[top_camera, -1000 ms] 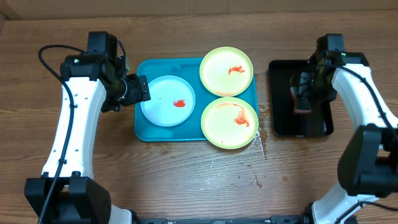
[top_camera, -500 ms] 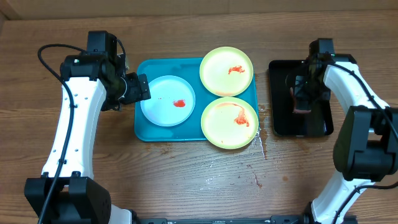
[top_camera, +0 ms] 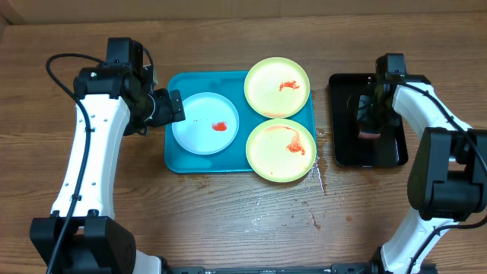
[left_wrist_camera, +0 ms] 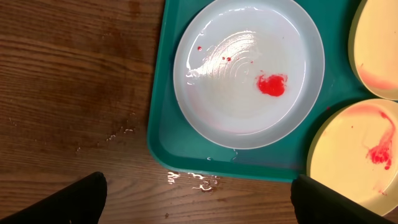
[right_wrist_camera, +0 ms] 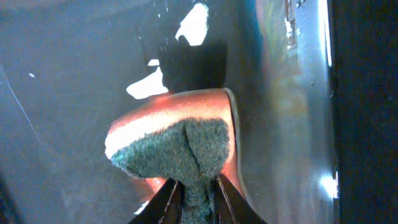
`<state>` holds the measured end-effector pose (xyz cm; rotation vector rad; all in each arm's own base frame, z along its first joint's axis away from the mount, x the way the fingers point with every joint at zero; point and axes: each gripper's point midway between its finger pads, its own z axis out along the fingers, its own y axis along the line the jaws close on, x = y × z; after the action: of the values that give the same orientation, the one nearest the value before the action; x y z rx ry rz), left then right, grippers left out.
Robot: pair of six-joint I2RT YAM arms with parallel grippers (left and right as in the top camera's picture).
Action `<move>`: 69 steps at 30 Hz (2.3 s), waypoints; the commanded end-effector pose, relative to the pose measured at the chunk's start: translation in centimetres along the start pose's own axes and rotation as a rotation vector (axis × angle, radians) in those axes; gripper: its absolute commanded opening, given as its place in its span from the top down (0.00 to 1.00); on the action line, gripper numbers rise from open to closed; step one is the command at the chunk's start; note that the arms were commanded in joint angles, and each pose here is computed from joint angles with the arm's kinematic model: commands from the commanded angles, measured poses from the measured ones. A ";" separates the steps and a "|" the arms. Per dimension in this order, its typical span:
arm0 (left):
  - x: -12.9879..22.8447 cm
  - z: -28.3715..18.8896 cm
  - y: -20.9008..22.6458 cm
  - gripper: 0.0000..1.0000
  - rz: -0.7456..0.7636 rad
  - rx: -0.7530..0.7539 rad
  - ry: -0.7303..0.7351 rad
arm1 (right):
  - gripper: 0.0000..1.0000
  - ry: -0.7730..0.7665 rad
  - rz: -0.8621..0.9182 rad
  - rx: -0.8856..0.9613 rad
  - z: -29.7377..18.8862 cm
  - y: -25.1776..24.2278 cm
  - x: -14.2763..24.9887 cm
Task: Clean dirty plates on tray and stack at the side
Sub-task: 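Lift the sponge with right gripper and carry it over the white plate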
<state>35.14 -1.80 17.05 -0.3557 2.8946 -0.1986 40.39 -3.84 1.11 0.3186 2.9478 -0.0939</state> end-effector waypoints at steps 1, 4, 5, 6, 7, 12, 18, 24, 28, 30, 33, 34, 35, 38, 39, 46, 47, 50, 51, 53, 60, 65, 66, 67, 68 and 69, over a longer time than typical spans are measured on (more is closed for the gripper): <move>-0.7 -0.4 0.2 0.04 -0.005 -0.006 -0.023 | 0.79 0.053 0.007 0.018 1.1 -0.5 1.8; -0.8 -0.4 0.1 0.04 -0.004 -0.005 -0.028 | 0.80 0.058 0.011 0.019 1.1 -0.5 1.9; -0.9 -0.4 0.1 0.04 -0.004 -0.005 -0.030 | 0.83 0.060 0.025 0.020 1.1 -0.5 2.0; -0.9 -0.4 0.1 0.04 -0.004 -0.004 -0.032 | 0.90 0.061 0.034 0.019 1.1 -0.5 2.0; -1.0 -0.4 0.1 0.04 -0.003 -0.003 -0.034 | 0.96 0.064 0.034 0.010 1.1 -0.3 2.1; -1.3 -0.4 0.0 0.06 0.009 -0.001 -0.045 | 0.96 0.063 0.065 -0.003 0.2 -0.1 1.5; -1.3 -0.4 0.0 0.11 0.009 0.000 -0.047 | 0.96 0.009 0.090 -0.128 -5.4 1.9 -1.2; -1.2 -0.4 0.0 0.12 0.009 0.006 -0.041 | 0.96 -0.053 0.083 -0.288 -11.7 4.1 -2.4; -1.3 -0.5 0.7 0.10 -0.008 0.002 -0.038 | 0.96 -0.062 0.077 -0.348 -13.7 4.9 -2.1; -1.4 -0.5 1.1 0.10 -0.023 0.009 -0.038 | 0.96 -0.056 0.069 -0.396 -14.0 5.7 -1.9; -1.7 -0.7 1.9 0.10 -0.053 0.044 -0.039 | 0.96 -0.050 0.012 -0.536 -15.1 8.3 -1.7; -1.9 -0.8 2.1 0.11 -0.064 0.060 -0.041 | 0.96 -0.052 0.000 -0.565 -15.4 9.0 -1.7; -2.0 -0.9 2.4 0.11 -0.075 0.071 -0.044 | 0.96 -0.054 -0.014 -0.591 -15.7 9.8 -1.6; -2.5 -0.8 3.7 0.11 -0.116 0.078 -0.049 | 0.96 -0.058 -0.072 -0.632 -16.3 12.5 -1.1; -2.6 -0.6 4.1 0.12 -0.126 0.075 -0.045 | 0.96 -0.058 -0.095 -0.638 -16.5 13.4 -0.9; -2.4 4.4 4.9 0.22 -0.160 0.083 0.089 | 0.96 -0.073 -0.203 -0.692 -17.8 20.1 1.0; -2.3 5.4 4.6 0.25 -0.163 0.098 0.117 | 0.96 -0.077 -0.206 -0.691 -17.9 20.9 1.2; -2.0 8.0 3.6 0.36 -0.179 0.162 0.186 | 0.96 -0.087 -0.222 -0.680 -18.1 22.9 2.0; -1.9 8.6 3.3 0.39 -0.183 0.181 0.201 | 0.96 -0.090 -0.234 -0.679 -18.2 23.4 2.2; -1.8 9.7 2.8 0.47 -0.188 0.212 0.228 | 0.96 -0.095 -0.253 -0.679 -18.4 24.4 2.8; -1.6 11.6 1.3 0.58 -0.153 0.215 0.252 | 0.96 -0.087 -0.276 -0.670 -18.0 26.5 4.0; -2.3 12.3 0.4 0.64 -0.126 0.158 0.208 | 0.96 -0.075 -0.277 -0.669 -17.2 27.1 4.0; -2.4 12.5 0.4 0.66 -0.110 0.135 0.197 | 0.96 -0.078 -0.277 -0.670 -17.2 27.1 4.0; -2.5 12.6 0.5 0.68 -0.095 0.105 0.187 | 0.96 -0.080 -0.277 -0.671 -17.2 27.1 3.9; -2.5 12.8 0.6 0.69 -0.083 0.077 0.180 | 0.96 -0.081 -0.278 -0.672 -17.2 27.2 3.9; -2.5 12.9 0.9 0.69 -0.071 0.043 0.174 | 0.96 -0.082 -0.278 -0.672 -17.3 27.2 3.9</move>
<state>40.05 -2.51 5.64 -0.4594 3.0305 -0.4733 39.13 24.52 15.50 -0.1856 2.7412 0.7994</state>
